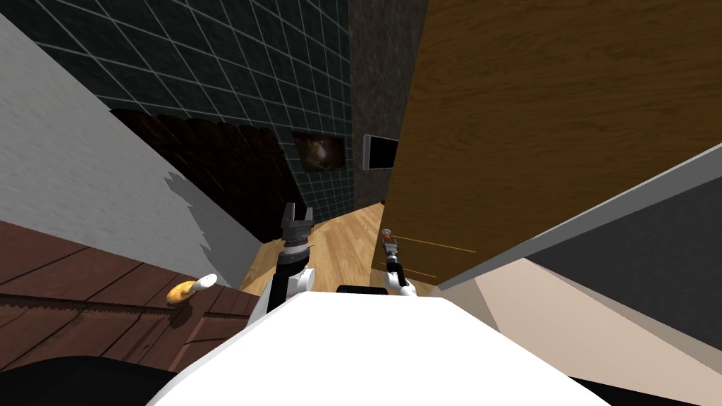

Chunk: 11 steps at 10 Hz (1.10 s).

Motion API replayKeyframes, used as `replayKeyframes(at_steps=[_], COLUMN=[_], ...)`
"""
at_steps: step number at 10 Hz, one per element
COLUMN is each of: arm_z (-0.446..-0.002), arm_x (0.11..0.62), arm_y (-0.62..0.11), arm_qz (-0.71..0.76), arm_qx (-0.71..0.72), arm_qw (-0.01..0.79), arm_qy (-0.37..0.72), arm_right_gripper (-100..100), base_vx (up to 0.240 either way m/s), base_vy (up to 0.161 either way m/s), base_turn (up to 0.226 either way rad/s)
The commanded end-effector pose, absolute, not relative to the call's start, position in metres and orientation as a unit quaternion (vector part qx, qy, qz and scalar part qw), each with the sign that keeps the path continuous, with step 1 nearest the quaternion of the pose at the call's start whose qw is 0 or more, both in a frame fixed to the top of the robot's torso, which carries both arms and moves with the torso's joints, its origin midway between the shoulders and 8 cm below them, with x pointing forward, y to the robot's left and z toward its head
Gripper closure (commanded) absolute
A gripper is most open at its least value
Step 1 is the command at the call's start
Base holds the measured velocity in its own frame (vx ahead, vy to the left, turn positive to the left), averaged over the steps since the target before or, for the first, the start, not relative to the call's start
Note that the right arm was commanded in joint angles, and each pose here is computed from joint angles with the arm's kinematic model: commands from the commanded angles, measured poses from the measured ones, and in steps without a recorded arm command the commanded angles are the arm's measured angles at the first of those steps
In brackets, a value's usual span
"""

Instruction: Push the door open

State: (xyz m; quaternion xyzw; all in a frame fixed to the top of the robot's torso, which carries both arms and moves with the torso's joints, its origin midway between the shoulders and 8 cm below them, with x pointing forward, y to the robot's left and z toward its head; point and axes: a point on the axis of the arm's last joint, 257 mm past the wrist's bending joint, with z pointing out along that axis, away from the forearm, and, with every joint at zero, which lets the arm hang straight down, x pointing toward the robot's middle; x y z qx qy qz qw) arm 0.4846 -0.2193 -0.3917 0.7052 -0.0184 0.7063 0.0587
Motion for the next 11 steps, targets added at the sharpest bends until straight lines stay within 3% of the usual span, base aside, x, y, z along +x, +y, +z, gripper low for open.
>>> replayKeyframes(at_steps=[1, 11], arm_z=[-0.390, -0.393], arm_x=[0.488, 0.483], arm_y=[-0.240, -0.247], arm_qz=[0.708, 0.701], arm_qx=[0.702, 0.704], arm_qw=[0.074, 0.083], arm_qy=[-0.029, -0.079], arm_right_gripper=[100, 100], base_vx=[0.095, 0.151], base_vy=[0.080, 0.069], base_turn=[-0.061, -0.056])
